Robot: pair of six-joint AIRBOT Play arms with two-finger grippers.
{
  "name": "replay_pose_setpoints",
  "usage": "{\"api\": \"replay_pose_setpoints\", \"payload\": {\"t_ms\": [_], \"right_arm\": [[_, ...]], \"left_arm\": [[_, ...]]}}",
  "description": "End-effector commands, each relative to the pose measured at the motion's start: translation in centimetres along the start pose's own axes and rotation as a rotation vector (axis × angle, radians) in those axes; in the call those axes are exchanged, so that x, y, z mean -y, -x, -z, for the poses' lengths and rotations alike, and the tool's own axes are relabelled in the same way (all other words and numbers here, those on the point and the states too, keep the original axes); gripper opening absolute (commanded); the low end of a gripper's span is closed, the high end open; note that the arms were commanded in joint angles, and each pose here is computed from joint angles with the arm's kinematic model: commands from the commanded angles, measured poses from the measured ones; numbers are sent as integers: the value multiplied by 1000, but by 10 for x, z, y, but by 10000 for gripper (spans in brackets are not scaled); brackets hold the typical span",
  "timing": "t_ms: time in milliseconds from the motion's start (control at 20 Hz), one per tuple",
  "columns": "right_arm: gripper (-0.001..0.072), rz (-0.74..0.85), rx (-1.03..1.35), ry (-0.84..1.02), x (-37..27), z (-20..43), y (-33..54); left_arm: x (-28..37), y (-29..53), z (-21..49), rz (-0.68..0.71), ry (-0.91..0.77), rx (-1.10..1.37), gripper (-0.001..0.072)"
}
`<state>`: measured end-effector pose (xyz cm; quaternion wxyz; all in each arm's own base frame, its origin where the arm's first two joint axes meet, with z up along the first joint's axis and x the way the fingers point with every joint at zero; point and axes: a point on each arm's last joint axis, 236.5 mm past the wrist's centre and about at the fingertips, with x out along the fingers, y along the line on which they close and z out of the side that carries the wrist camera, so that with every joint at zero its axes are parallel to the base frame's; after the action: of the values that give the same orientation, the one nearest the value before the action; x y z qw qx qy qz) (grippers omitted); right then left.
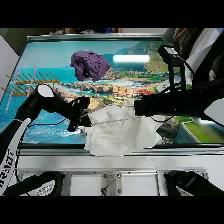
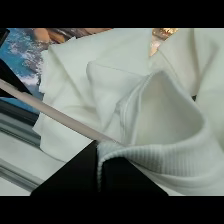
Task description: Fold the clothes and pants, and hang the long-sleeved shirts on hangers.
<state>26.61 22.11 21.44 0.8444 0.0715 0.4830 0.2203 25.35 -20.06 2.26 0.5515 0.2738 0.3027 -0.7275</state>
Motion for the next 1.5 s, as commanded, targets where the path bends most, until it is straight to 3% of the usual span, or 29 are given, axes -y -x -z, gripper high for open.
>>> {"api": "replay_pose_setpoints", "payload": {"t_ms": [0,300,550,1450], "right_arm": [[20,120,-14,-7,28,6,8],[20,338,41,-115,83,15,51],[20,383,64,-113,93,7,50],[20,-39,73,101,-31,-8,-4]], "left_arm": [[5,1,1,20,4,-2,22],[4,15,14,9,69,12,21],[9,12,11,34,58,10,21],[7,4,4,28,42,1,21]]}}
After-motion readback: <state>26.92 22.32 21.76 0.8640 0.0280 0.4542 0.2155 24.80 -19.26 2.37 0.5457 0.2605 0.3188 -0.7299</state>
